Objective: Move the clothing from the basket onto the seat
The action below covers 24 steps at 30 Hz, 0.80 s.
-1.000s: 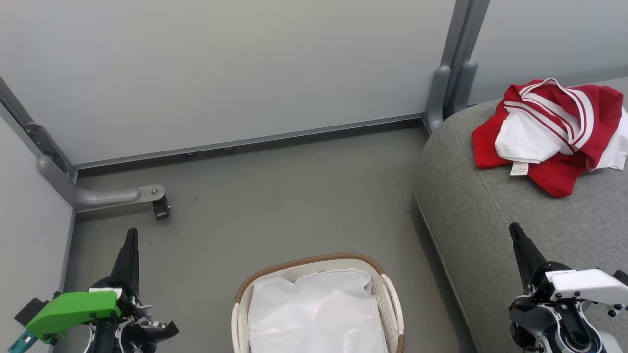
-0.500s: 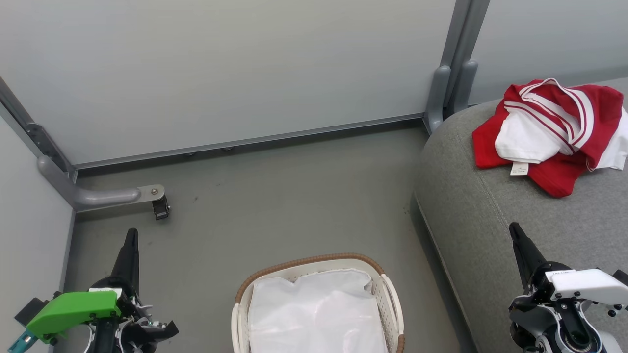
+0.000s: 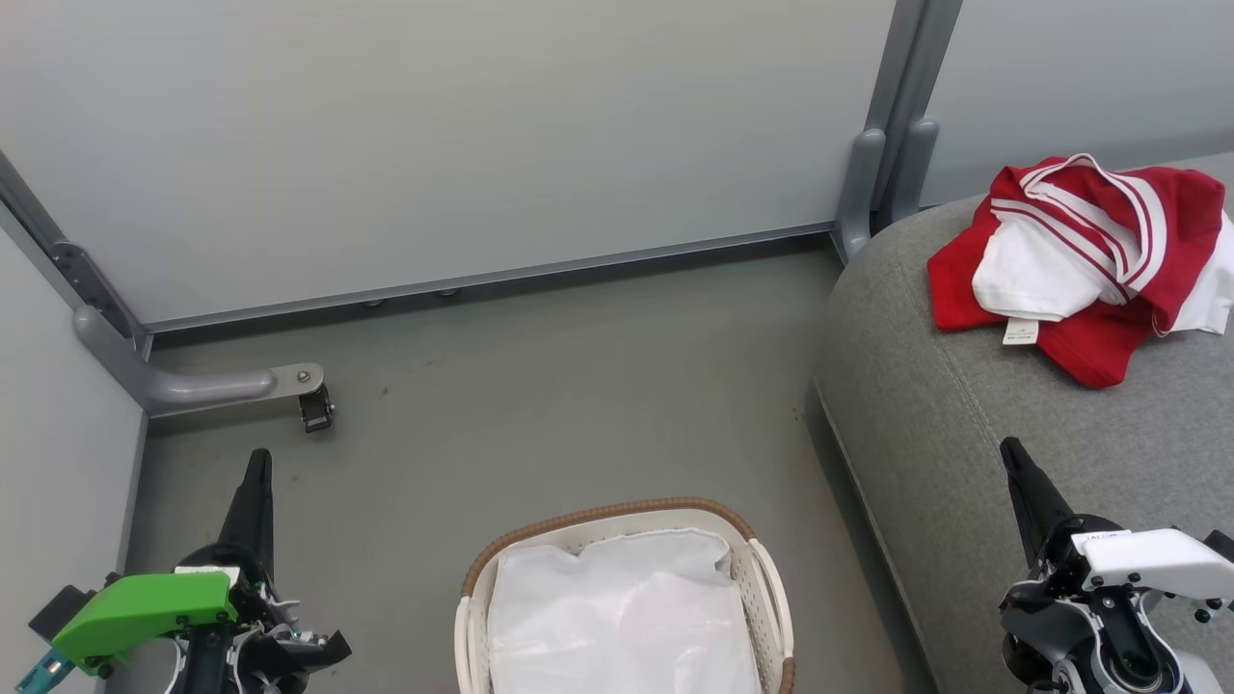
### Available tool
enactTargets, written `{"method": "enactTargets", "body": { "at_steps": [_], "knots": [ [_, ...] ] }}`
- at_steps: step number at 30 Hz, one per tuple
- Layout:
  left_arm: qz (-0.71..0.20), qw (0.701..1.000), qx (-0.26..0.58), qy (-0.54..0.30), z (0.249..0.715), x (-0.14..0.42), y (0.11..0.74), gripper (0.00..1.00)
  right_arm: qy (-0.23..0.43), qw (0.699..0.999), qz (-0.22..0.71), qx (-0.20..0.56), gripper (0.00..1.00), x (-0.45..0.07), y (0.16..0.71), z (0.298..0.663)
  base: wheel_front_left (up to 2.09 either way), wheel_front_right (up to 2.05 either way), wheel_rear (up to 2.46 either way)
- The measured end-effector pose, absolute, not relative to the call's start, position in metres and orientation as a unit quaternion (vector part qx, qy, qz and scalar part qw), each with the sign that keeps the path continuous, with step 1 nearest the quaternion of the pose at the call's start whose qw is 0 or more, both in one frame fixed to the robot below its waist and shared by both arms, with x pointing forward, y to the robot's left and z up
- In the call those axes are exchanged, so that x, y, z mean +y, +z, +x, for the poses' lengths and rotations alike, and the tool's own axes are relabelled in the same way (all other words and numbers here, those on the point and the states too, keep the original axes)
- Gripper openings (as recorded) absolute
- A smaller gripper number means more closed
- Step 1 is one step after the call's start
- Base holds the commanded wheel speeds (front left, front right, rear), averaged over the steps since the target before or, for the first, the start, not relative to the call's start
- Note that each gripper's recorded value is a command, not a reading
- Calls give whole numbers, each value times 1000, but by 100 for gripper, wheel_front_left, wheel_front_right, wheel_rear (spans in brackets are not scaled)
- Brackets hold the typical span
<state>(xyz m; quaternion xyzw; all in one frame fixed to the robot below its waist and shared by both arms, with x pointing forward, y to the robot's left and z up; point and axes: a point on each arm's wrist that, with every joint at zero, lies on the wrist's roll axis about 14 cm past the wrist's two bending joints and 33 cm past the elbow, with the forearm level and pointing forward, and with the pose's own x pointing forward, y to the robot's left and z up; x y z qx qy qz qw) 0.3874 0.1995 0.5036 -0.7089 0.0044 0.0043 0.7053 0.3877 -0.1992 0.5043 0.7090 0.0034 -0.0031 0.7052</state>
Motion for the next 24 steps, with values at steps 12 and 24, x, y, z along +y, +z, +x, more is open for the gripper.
{"method": "enactTargets", "body": {
  "at_steps": [12,24],
  "knots": [
    [-709,705,4,4,387,199,504,0,-3,705,709,3,0,-199,504,388,0,0,0],
    [-709,705,4,4,387,199,504,0,-3,705,709,3,0,-199,504,388,0,0,0]
  ]
}}
